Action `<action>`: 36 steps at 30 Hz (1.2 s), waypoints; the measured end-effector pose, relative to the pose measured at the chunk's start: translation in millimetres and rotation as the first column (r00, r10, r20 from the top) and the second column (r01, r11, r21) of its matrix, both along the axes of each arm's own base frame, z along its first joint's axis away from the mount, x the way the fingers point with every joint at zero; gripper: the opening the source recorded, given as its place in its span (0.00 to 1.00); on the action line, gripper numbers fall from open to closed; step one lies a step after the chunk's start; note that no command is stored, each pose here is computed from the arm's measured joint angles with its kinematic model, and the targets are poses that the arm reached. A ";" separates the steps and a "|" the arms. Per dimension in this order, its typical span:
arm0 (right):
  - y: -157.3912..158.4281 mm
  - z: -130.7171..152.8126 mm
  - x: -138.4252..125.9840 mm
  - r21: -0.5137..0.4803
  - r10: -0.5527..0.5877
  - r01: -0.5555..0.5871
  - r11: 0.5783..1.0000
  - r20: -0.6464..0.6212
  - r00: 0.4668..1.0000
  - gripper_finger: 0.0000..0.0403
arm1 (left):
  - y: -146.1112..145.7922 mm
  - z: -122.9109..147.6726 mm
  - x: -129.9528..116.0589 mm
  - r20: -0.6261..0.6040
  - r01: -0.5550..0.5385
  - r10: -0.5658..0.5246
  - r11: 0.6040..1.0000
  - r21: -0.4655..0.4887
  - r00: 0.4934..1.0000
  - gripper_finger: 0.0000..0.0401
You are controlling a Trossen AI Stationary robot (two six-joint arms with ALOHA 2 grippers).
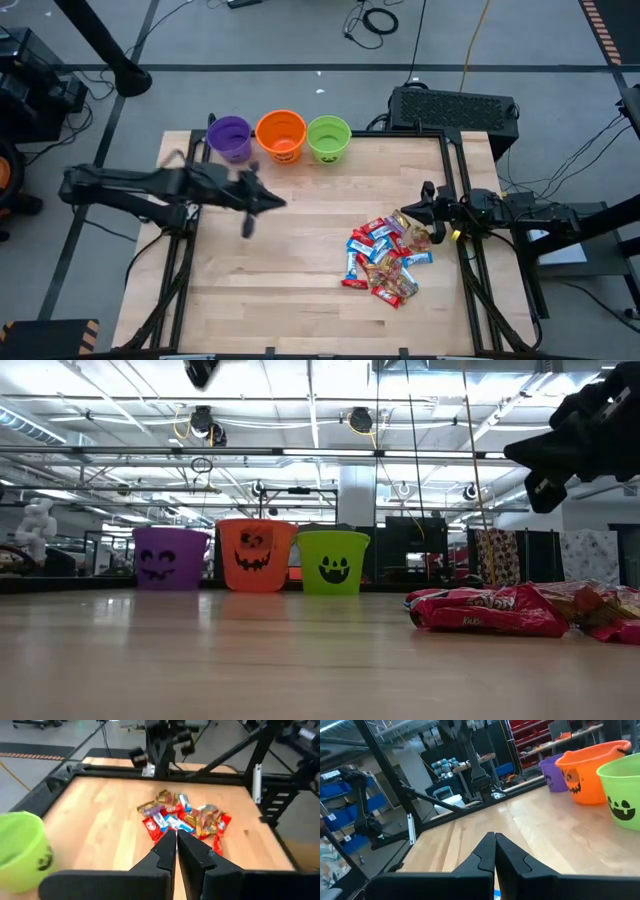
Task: Sort candy by brand, put in halloween buckets
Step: Put the red chocolate bar into the green bucket
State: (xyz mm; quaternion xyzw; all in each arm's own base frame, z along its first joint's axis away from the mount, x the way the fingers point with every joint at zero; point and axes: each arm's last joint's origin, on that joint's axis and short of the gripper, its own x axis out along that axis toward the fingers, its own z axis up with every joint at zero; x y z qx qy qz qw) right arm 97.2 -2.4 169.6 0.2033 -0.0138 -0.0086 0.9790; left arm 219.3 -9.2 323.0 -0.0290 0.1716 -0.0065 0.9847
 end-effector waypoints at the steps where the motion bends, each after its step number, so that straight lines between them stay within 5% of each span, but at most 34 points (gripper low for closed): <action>1: 0.0 -0.2 0.2 0.001 0.000 0.000 1.000 -0.003 1.000 0.00 | -1.4 -11.3 6.8 -0.004 0.005 -0.005 1.000 0.003 1.000 0.06; 5: -0.6 4.1 0.1 0.057 -0.020 0.018 0.998 0.046 0.999 0.00 | -1.5 -28.5 27.2 -0.020 0.009 -0.009 1.000 0.024 1.000 0.06; 8: -1.9 31.7 -5.5 0.087 -0.065 0.042 0.995 0.280 0.958 0.00 | -2.0 -34.0 36.0 -0.019 0.017 -0.016 0.999 0.028 1.000 0.06; 11: -0.1 70.2 -17.9 0.011 -0.016 0.013 1.000 0.461 0.887 0.00 | -2.3 -35.5 39.7 -0.010 0.020 -0.020 1.000 0.022 1.000 0.06; 15: 0.7 125.0 -28.0 -0.062 0.001 0.025 0.998 0.392 0.920 0.00 | -2.4 -34.2 39.9 0.002 0.022 -0.022 1.000 0.019 1.000 0.06; 22: 0.2 201.1 -10.1 -0.125 -0.008 0.016 0.992 0.062 0.998 0.00 | -2.3 -28.7 40.9 0.057 0.017 -0.018 1.000 0.026 0.998 0.06; 28: 1.6 168.7 26.6 -0.116 0.006 -0.041 0.992 -0.289 0.957 0.00 | -1.1 -27.4 41.3 0.071 -0.021 0.019 0.999 0.036 0.997 0.06; 36: 6.0 94.2 71.0 -0.086 -0.004 -0.030 0.996 -0.369 0.929 0.00 | -2.0 -34.2 40.1 0.003 -0.022 0.022 0.999 0.034 1.000 0.06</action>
